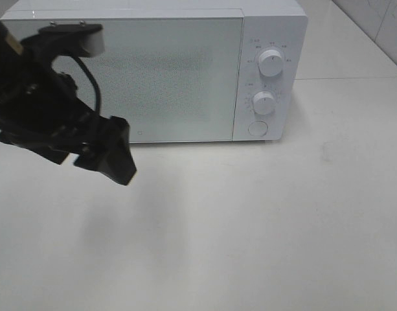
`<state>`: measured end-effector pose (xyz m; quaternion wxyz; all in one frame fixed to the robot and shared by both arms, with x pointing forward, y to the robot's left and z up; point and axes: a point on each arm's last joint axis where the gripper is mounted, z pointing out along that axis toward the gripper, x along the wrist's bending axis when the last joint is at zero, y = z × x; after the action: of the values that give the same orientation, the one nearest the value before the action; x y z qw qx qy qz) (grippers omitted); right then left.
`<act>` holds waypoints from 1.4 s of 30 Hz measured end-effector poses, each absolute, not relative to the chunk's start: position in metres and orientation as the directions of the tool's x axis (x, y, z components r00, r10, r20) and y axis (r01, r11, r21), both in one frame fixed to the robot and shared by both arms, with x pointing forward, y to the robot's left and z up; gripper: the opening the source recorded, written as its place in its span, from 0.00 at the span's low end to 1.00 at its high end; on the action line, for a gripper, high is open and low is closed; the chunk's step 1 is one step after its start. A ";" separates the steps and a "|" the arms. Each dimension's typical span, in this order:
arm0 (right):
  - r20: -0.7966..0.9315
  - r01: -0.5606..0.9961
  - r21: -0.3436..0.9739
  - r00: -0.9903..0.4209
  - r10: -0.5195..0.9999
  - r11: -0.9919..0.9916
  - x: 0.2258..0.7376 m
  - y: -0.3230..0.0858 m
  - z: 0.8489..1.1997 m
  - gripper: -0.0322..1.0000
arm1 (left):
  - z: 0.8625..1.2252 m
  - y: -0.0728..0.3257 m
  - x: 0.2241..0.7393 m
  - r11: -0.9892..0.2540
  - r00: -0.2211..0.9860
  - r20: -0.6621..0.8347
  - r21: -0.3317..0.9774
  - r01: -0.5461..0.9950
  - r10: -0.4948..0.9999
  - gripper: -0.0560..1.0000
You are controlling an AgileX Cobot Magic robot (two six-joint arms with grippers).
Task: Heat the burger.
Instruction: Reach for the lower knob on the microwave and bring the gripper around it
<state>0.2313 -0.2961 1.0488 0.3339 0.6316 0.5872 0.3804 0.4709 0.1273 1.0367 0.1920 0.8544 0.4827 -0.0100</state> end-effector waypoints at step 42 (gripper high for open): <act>0.088 0.488 0.869 0.021 0.996 -0.087 0.231 -0.296 1.049 0.76 | 1.047 0.291 0.311 -0.045 0.091 -0.060 0.534 0.844 0.994 0.97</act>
<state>0.2313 -0.2961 1.0488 0.3339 0.6316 0.5872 0.3804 0.3109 0.2912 1.0475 0.2251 0.7035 0.6532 0.1666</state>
